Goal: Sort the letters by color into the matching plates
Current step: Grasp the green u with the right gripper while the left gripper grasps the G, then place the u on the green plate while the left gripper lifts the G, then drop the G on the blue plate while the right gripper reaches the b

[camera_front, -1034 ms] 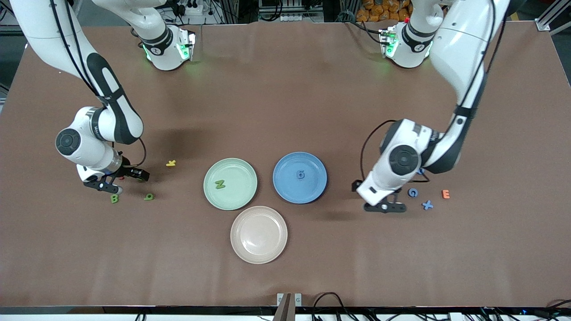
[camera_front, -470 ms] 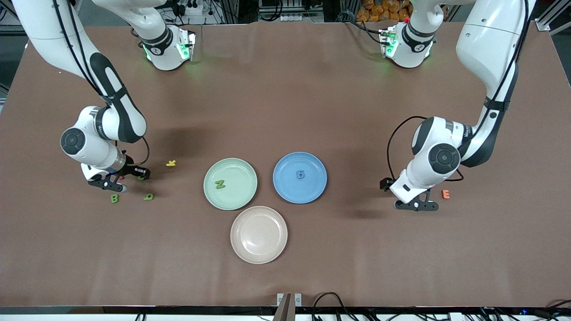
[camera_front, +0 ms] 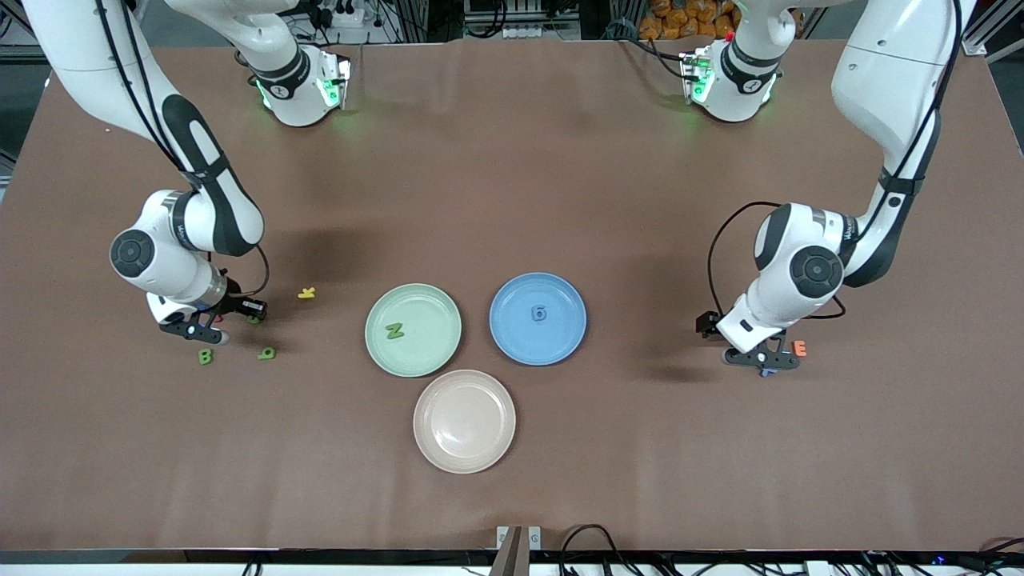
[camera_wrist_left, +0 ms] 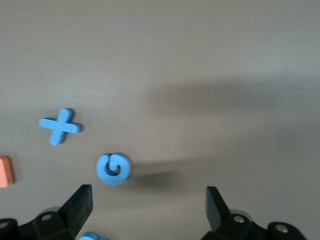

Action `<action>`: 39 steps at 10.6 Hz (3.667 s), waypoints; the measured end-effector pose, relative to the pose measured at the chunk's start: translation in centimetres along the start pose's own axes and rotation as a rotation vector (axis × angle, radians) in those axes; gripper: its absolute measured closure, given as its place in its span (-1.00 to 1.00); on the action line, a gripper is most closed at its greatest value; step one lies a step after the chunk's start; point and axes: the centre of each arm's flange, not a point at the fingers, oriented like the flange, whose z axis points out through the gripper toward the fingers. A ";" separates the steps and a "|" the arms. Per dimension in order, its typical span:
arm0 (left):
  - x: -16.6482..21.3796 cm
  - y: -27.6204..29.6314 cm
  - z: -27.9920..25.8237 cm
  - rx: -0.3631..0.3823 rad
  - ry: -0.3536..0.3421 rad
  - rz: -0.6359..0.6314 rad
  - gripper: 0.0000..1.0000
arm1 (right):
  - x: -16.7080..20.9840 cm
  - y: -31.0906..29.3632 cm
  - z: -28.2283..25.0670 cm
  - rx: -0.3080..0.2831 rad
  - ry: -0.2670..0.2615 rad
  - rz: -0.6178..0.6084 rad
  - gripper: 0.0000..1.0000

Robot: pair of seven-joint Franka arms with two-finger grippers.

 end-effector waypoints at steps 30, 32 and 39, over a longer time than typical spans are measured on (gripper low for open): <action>-0.1 -4.6 3.8 -0.028 0.046 0.028 0.31 | -1.9 -29.7 -8.4 0.016 0.092 -0.652 0.34; 0.1 -4.3 3.6 -0.029 0.051 0.030 0.31 | -1.6 -29.4 -8.3 0.014 0.092 -0.646 0.00; 1.4 0.7 1.6 -0.029 0.023 -0.031 0.31 | 3.9 -21.3 -9.2 -0.001 0.089 -0.627 -1.00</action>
